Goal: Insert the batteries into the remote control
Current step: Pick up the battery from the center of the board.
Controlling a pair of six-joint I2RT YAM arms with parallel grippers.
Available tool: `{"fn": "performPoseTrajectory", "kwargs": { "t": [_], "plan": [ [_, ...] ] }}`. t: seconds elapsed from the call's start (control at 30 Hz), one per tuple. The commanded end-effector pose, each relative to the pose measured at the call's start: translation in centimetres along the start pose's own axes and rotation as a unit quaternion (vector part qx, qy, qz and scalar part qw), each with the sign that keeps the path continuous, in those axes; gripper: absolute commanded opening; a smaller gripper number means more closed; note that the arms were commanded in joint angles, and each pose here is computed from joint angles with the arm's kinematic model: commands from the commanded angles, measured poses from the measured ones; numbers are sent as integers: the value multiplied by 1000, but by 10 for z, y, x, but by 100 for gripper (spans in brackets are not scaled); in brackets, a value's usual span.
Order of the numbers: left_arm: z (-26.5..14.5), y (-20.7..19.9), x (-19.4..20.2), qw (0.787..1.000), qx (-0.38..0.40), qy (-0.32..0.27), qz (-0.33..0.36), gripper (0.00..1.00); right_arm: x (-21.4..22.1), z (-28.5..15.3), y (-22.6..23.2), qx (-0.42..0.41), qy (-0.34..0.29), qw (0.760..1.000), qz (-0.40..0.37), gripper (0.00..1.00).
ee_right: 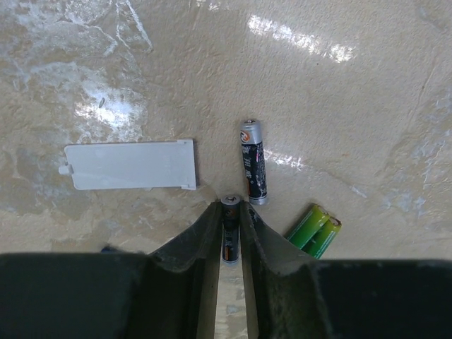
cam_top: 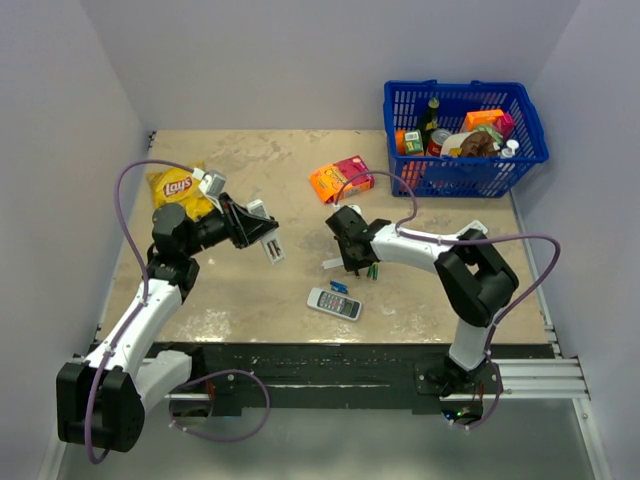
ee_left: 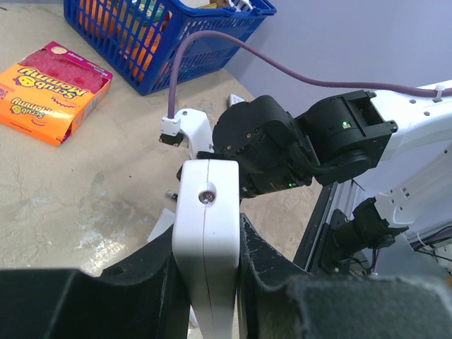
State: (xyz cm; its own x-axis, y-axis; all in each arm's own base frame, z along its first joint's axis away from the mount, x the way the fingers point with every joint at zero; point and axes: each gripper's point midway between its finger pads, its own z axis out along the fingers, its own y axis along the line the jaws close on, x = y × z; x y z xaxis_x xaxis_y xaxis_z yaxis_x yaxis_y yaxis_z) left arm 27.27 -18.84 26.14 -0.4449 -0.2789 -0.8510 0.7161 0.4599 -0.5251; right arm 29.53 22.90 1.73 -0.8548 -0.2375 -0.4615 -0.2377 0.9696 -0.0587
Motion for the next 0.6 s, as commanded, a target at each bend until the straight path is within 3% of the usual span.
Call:
{"fn": "performPoseTrajectory", "kwargs": {
  "t": [0.0, 0.3, 0.43, 0.57],
  "plan": [
    [0, -5, -8, 1000, 14, -12, 10, 0, 18, 3, 0, 2, 46, 999, -28, 23],
    [0, -6, -7, 1000, 15, -11, 7, 0, 20, 10, 5, -3, 66, 997, -43, 22],
    [0, -6, -7, 1000, 15, -11, 7, 0, 24, 10, 4, -5, 68, 997, -45, 5],
    [0, -5, -6, 1000, 14, -9, 4, 0, 16, -3, 9, -23, 48, 997, -47, 0]
  ]
}}
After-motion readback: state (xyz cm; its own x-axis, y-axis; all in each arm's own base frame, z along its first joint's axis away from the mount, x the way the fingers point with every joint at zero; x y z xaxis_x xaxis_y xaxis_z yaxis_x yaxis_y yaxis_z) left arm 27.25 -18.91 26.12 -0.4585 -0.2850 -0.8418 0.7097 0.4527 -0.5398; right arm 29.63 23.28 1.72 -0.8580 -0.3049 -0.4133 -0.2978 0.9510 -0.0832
